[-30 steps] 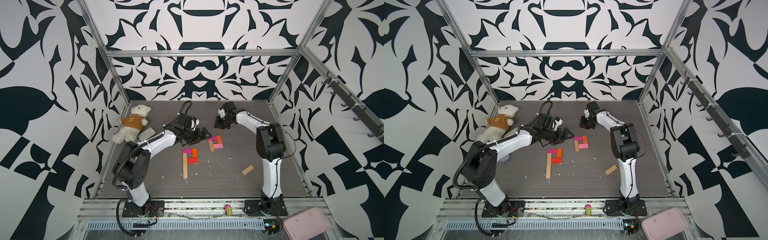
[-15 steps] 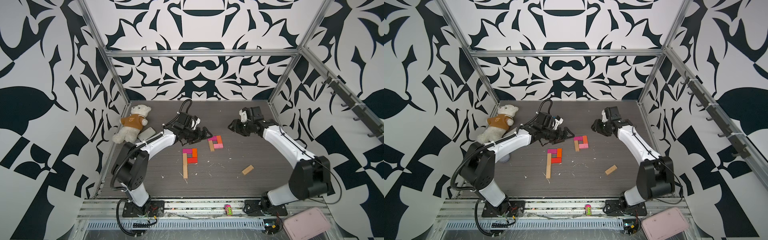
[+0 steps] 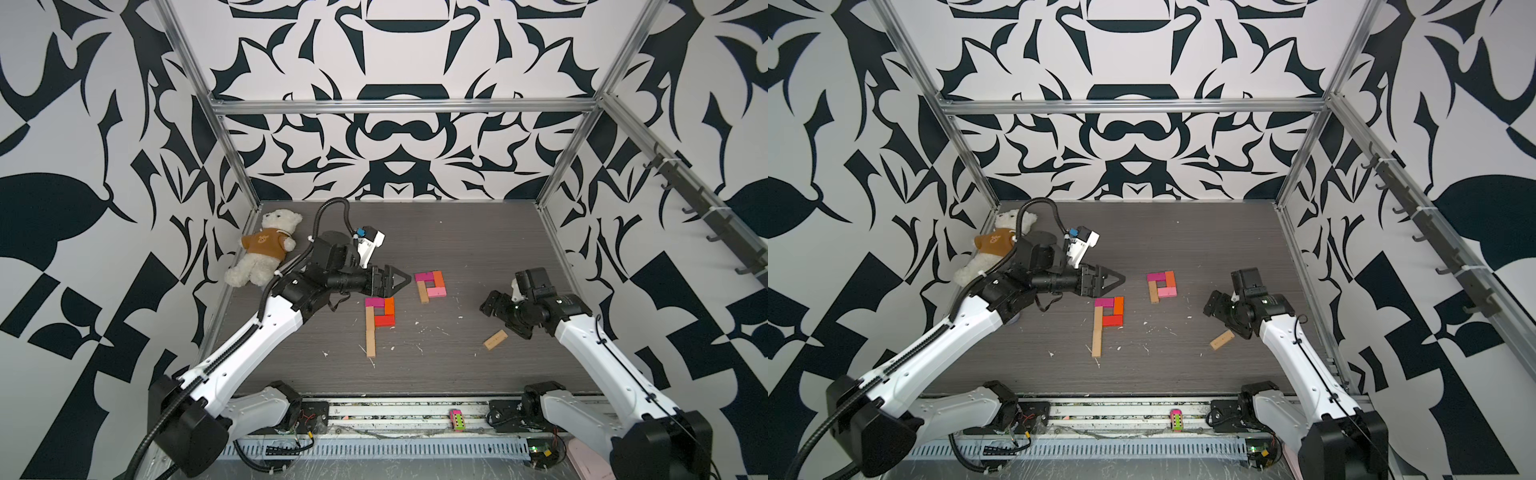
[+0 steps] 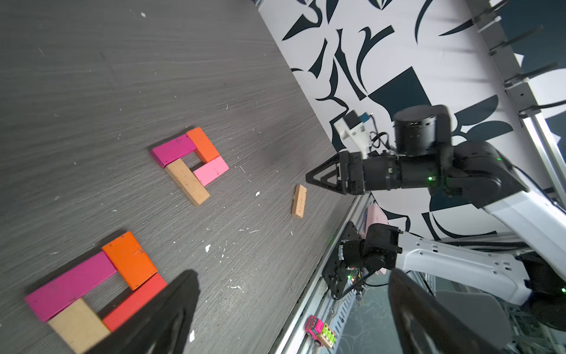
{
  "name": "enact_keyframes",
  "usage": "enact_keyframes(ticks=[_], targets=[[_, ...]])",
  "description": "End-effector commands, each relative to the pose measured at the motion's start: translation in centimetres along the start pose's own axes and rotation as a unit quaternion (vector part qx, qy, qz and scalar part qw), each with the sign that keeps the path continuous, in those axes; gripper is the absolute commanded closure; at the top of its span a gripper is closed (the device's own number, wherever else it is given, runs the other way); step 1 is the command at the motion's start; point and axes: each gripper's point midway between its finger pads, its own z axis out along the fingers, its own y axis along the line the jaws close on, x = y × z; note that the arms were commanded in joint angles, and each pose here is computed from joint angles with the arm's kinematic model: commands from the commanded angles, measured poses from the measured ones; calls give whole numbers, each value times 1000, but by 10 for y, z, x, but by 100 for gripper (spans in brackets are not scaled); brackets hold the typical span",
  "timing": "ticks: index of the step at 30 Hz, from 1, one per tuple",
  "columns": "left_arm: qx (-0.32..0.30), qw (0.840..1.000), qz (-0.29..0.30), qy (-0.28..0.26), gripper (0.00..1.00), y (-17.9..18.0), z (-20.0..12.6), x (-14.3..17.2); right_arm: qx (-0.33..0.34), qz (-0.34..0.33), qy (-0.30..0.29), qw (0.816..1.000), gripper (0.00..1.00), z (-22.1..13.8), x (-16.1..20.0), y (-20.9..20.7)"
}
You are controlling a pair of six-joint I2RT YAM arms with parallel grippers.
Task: Assemble the letter p with building blocks
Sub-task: Pick up the building block from the center of the board.
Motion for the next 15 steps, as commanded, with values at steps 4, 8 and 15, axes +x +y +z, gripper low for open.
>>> enact_keyframes(ticks=[4, 8, 15], targets=[[-34, 997, 72, -24, 1, 10, -20, 17, 43, 59, -14, 997, 4, 13, 5, -26], [-38, 995, 90, -26, 1, 12, -21, 21, 59, 73, -9, 996, 4, 24, 6, -32], [-57, 995, 82, 0, 1, 28, -12, 31, 47, 75, -5, 996, 4, 47, -2, -26]])
